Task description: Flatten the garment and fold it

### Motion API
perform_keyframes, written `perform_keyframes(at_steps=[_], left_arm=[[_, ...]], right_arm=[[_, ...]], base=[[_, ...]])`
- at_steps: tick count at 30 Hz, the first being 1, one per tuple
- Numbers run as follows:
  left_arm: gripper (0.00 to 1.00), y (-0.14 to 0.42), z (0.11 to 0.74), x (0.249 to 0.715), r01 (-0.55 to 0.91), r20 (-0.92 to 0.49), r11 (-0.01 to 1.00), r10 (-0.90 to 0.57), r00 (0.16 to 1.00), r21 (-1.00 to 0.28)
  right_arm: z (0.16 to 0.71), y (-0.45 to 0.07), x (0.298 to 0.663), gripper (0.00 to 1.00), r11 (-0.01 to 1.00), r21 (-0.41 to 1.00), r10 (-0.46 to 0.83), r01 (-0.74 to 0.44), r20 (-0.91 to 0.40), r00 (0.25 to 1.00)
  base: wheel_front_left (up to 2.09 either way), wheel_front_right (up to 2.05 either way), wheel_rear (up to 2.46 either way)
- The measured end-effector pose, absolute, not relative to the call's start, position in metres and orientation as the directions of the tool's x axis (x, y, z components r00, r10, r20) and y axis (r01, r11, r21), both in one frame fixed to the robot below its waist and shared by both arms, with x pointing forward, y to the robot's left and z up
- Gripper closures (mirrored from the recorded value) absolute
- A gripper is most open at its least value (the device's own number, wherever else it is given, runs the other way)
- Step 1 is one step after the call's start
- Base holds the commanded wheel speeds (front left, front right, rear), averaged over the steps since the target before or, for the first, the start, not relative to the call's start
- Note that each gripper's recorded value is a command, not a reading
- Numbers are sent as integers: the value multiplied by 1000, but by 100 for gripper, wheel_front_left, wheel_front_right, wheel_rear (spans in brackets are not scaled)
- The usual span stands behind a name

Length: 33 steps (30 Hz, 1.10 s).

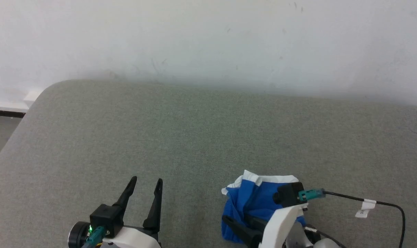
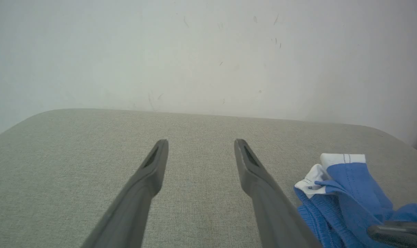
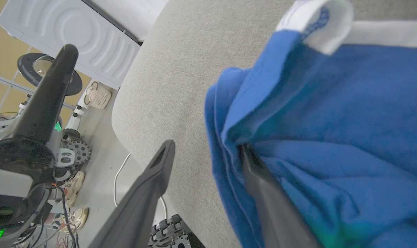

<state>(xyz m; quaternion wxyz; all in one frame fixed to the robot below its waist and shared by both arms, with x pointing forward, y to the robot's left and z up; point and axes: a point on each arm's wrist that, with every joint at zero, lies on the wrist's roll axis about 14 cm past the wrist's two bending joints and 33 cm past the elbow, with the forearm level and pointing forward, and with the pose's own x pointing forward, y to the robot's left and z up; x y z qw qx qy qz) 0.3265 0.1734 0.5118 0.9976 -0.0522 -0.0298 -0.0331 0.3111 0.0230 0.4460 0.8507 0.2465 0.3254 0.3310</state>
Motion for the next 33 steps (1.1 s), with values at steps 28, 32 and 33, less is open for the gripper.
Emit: perform_keyframes(at_steps=[28, 32, 33], left_arm=[[0, 177, 525, 337, 24, 105, 993, -11, 994, -117], [0, 182, 528, 338, 8, 111, 993, 6, 994, -121], [0, 183, 528, 338, 3, 112, 993, 11, 994, -121]], right_arm=[[577, -192, 336, 0, 990, 116, 58, -73, 128, 990], [562, -221, 325, 0, 991, 130, -29, 20, 66, 997], [553, -228, 323, 0, 989, 143, -46, 42, 25, 999]], base=[[0, 0, 0], [0, 0, 0], [0, 0, 0]])
